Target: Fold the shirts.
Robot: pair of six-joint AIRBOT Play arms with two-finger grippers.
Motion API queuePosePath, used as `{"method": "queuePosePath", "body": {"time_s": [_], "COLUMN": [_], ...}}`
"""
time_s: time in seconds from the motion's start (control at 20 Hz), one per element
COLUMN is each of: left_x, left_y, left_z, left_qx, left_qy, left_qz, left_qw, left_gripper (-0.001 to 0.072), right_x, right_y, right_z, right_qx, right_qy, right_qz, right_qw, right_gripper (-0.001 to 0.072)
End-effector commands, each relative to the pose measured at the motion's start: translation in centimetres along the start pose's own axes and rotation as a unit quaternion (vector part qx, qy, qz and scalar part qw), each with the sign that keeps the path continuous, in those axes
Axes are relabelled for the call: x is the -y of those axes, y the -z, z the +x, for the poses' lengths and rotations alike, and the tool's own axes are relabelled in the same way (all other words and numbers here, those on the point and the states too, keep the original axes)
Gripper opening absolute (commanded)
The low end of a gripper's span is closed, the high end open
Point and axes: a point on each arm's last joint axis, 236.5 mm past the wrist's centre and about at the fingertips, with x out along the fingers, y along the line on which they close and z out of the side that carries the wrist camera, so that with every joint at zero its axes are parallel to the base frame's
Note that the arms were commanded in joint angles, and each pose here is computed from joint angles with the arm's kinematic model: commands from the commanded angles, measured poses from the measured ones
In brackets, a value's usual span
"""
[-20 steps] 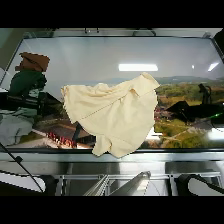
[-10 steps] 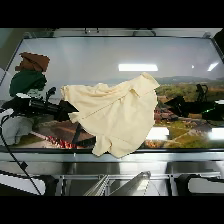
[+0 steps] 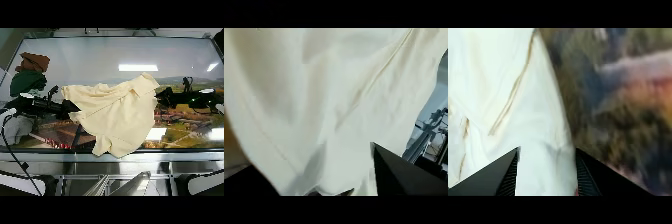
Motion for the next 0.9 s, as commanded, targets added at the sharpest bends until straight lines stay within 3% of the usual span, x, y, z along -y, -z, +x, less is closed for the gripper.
{"method": "queuePosePath", "body": {"time_s": [0.0, 0.1, 0.15, 0.2, 0.25, 0.3, 0.55, 0.7, 0.85], "left_x": [1.1, 1.7, 1.8, 1.9, 2.1, 3.0, 14.6, 18.8, 21.8], "left_y": [-0.8, -1.0, -0.9, -0.8, -0.7, -0.7, -1.7, 2.0, 4.3], "left_z": [-0.1, -0.1, -0.1, -0.2, -0.2, -0.5, -10.6, -16.7, -21.3], "left_qx": [0.017, 0.021, 0.019, 0.016, 0.014, 0.016, 0.089, 0.070, 0.107], "left_qy": [0.022, 0.035, 0.037, 0.039, 0.045, 0.066, 0.326, 0.386, 0.394], "left_qz": [0.005, 0.008, 0.011, 0.014, 0.013, 0.012, 0.048, 0.079, 0.122], "left_qw": [1.000, 0.999, 0.999, 0.999, 0.999, 0.998, 0.940, 0.917, 0.905], "left_gripper": [0.0490, 0.0470, 0.0289, 0.0089, 0.0024, 0.0024, 0.0023, 0.0023, 0.0023], "right_x": [-1.2, -1.5, -1.6, -1.7, -2.0, -2.7, -9.4, -12.7, -14.8], "right_y": [-0.5, -0.6, -0.5, -0.2, 0.2, 0.6, -1.6, -4.5, -5.2], "right_z": [2.7, 3.3, 3.4, 3.4, 3.2, 2.7, -5.0, -12.0, -18.1], "right_qx": [-0.011, -0.021, -0.026, -0.032, -0.041, -0.054, -0.024, 0.051, 0.095], "right_qy": [0.010, 0.004, 0.002, 0.001, -0.005, -0.018, -0.069, -0.064, -0.055], "right_qz": [-0.005, 0.003, 0.002, -0.001, -0.005, -0.021, -0.088, -0.107, -0.128], "right_qw": [1.000, 1.000, 1.000, 0.999, 0.999, 0.998, 0.994, 0.991, 0.986], "right_gripper": [0.0366, 0.0364, 0.0267, 0.0127, 0.0103, 0.0021, 0.0019, 0.0019, 0.0019]}}
